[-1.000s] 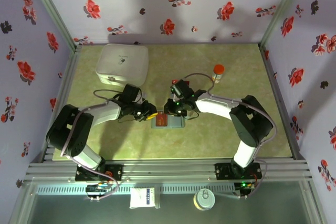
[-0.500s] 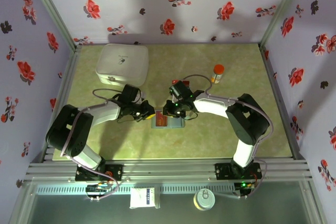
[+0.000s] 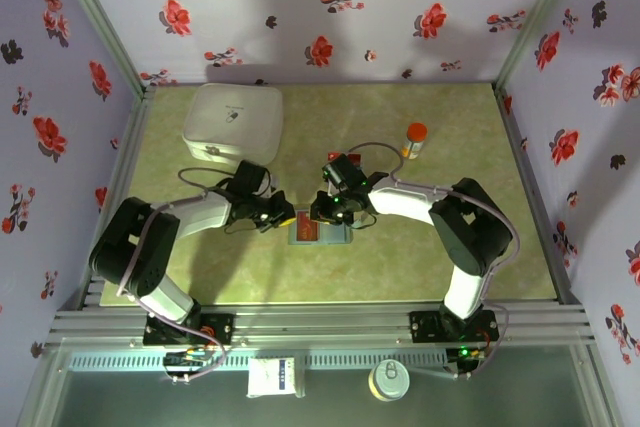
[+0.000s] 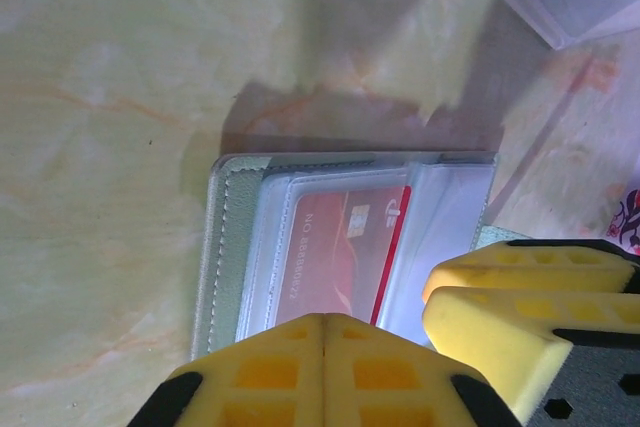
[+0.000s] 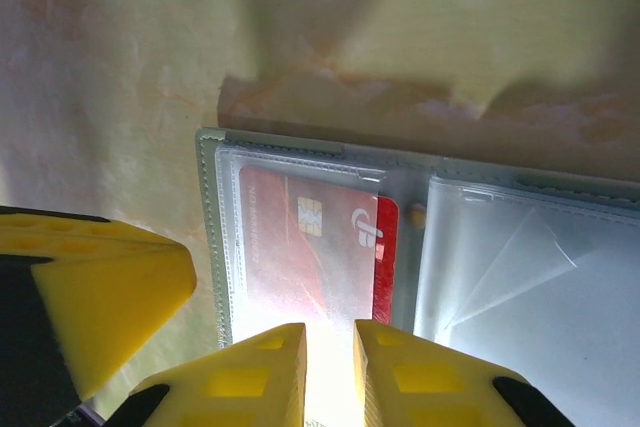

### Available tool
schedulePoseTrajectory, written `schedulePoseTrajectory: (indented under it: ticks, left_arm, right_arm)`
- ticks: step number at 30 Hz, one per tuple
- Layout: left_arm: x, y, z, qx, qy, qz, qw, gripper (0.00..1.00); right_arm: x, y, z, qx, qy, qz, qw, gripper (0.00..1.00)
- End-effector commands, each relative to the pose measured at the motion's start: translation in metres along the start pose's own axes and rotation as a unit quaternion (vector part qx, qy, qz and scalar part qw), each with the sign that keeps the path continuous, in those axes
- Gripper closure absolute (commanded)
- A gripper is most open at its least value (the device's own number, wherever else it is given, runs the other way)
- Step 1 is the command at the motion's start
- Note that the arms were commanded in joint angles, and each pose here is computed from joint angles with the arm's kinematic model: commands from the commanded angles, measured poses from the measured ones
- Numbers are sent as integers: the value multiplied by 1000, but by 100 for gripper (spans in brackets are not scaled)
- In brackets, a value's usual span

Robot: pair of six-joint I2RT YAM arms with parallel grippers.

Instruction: Take the credit cards out of the card holder

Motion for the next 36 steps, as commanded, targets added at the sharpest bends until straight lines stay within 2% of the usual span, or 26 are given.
schedulePoseTrajectory:
  ticks: [1,26,36]
  left_arm:
    - [2,-7,-2,1,1,9,1000,95]
    - [27,-21,-9,13,15,37,999,98]
    - [30,-19,-11,12,16,40,999,99]
  right_arm:
    - [4,-4,3,-1,3,2,1000,80]
    - [-1,-19,0,22,-2,9,1000,82]
    - [-11,-14,-6,27,-3,-45,999,80]
Point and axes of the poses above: each hand's point on the last joint's axis, 136 mm out from that joint toward the fingers, its own y axis back along the fingers, its own x axis along the line the jaws close on, z = x × y, the point moved 10 cm from there along y, back along the fingers, and after that the axes turned 11 degrees about y, right-handed, at the moved point
